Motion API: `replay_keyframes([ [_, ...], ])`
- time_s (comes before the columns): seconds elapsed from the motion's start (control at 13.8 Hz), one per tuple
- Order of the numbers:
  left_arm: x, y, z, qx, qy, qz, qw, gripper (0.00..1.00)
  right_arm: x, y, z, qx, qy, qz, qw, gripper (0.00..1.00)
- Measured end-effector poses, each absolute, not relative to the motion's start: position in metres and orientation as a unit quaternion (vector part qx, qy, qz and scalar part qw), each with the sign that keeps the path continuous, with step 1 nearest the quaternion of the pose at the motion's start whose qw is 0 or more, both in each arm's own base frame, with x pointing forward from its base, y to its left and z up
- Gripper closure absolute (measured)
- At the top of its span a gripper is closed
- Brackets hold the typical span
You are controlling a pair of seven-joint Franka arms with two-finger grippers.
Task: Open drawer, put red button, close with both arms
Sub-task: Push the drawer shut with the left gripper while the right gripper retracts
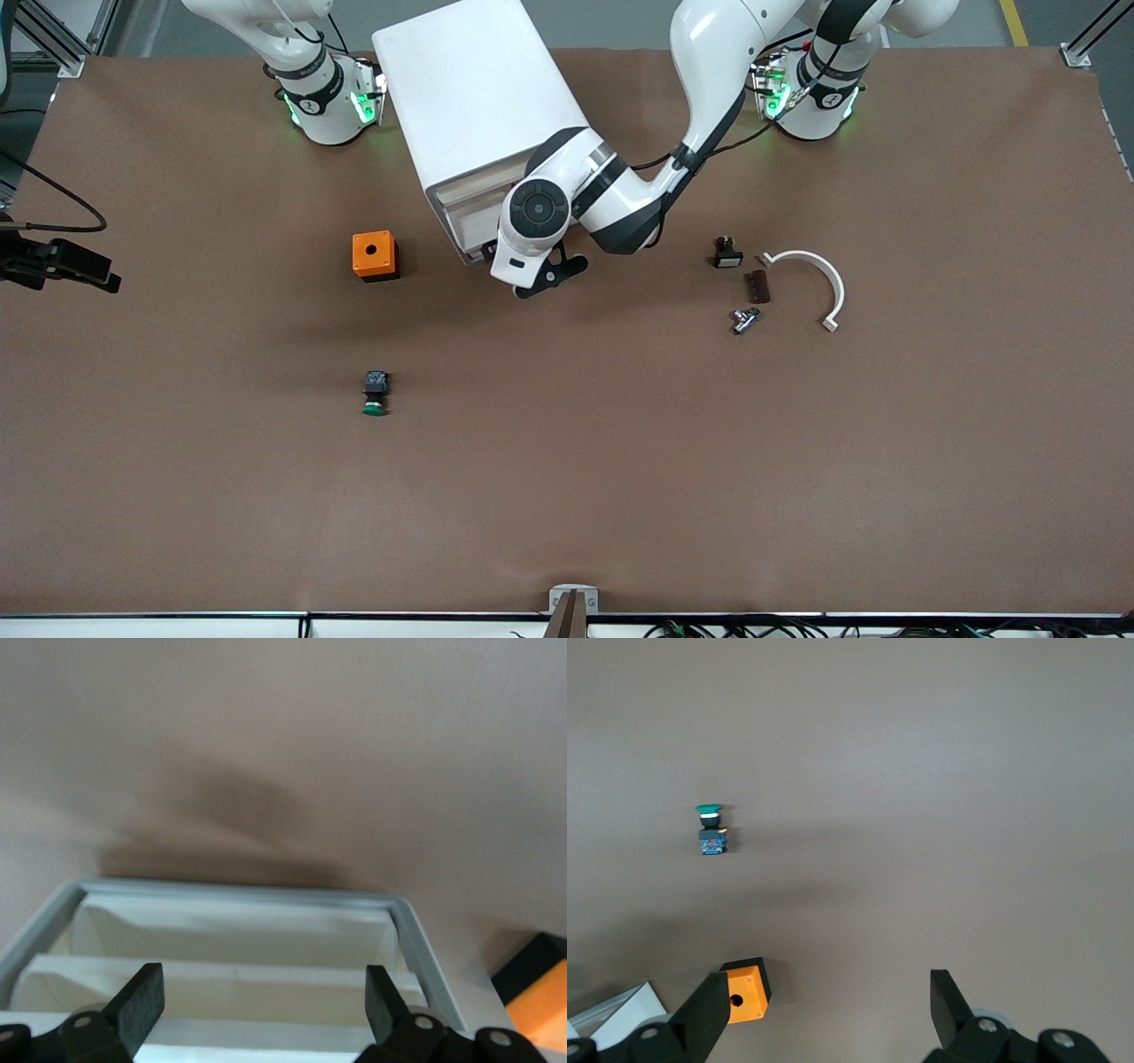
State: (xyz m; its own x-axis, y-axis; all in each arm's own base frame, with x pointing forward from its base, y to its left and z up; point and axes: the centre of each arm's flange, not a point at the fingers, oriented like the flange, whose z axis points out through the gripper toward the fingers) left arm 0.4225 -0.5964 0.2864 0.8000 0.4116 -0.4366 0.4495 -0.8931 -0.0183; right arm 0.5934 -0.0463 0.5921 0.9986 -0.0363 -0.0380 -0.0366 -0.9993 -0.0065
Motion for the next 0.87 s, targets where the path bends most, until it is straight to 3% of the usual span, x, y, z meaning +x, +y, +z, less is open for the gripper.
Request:
replay_keyframes([
  [0.51,0.398,-0.610,0.271,0.929,0.242,-0.275,0.050,0.00,0.585,-0.060,0.595,-0.999,0.030,0.033,0.005,0.00],
  [0.87,0.401,-0.609,0.270,0.928,0.244,-0.275,0.051,0.00,0.574,-0.059,0.614,-0.999,0.028,0.022,0.006,0.00],
])
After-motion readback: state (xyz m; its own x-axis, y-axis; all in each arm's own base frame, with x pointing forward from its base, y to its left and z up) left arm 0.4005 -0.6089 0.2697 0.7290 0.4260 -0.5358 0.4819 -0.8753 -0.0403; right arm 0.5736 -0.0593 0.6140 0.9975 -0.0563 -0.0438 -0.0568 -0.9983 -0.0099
